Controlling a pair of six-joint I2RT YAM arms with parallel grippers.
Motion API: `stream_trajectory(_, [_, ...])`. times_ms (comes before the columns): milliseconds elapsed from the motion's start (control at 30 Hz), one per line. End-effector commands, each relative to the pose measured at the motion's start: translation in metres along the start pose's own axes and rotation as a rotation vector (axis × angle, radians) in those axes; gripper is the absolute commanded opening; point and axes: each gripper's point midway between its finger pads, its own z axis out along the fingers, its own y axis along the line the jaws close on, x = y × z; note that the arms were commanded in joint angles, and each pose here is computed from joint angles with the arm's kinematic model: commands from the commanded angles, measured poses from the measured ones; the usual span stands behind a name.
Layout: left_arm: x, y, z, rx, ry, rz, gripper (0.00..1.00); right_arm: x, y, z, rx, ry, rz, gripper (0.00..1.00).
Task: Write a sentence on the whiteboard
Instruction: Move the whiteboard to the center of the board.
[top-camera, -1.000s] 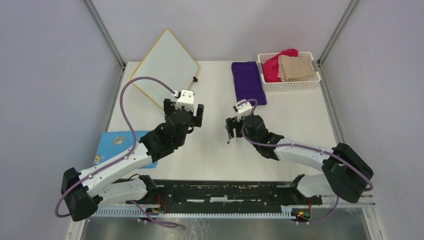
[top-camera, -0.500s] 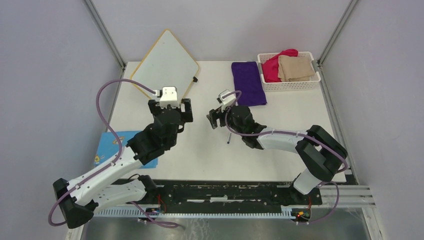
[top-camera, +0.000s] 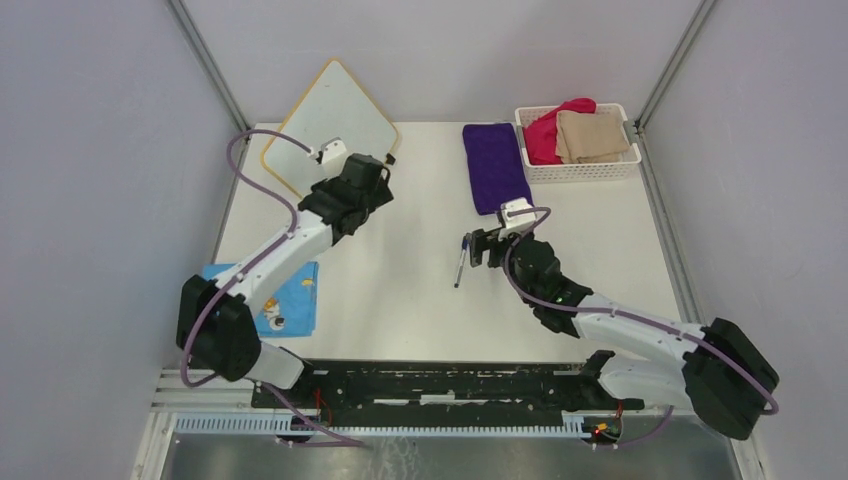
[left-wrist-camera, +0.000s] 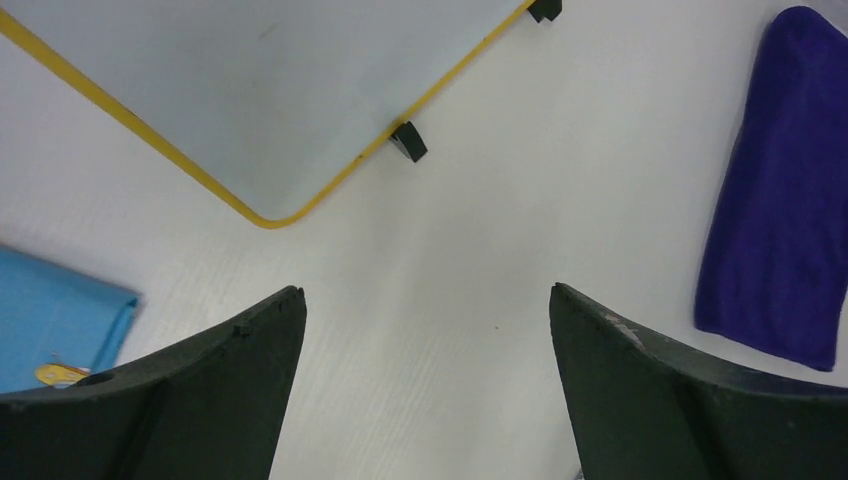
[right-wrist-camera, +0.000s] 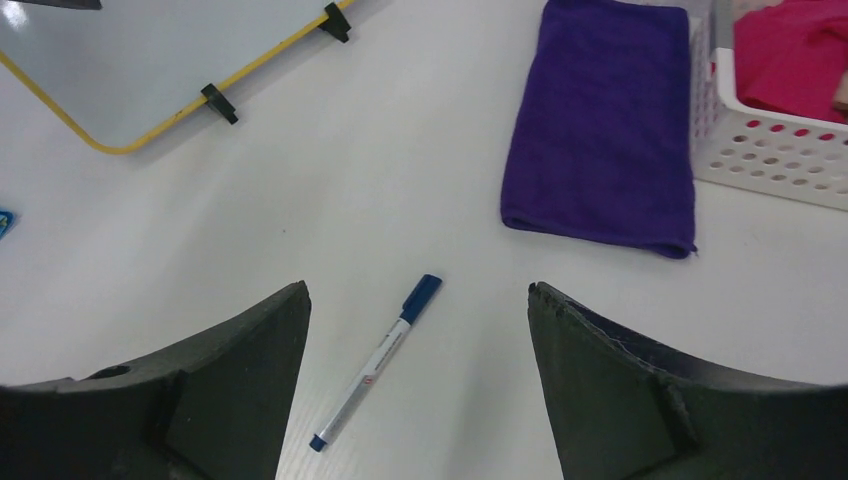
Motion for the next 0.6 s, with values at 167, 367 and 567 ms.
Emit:
stream_trajectory(167, [0.017,-0.034,0.042,-0.238,0.094,-0.209,0.88,-0.019,-0.033,-0.042,0.084,-0.08,0.035,0.86])
stream_trajectory(367, [0.025,-0.034,0.067,-0.374,0.054,-0.191,0.83,-0.02,-0.036,-0.057,0.059,-0.102,0.062,0.86])
stream_trajectory(567, [0.029,-0.036,0.088,-0.475,0.003,-0.146,0.79,-0.02,-0.041,-0.065,0.064,-0.114,0.063,0.86])
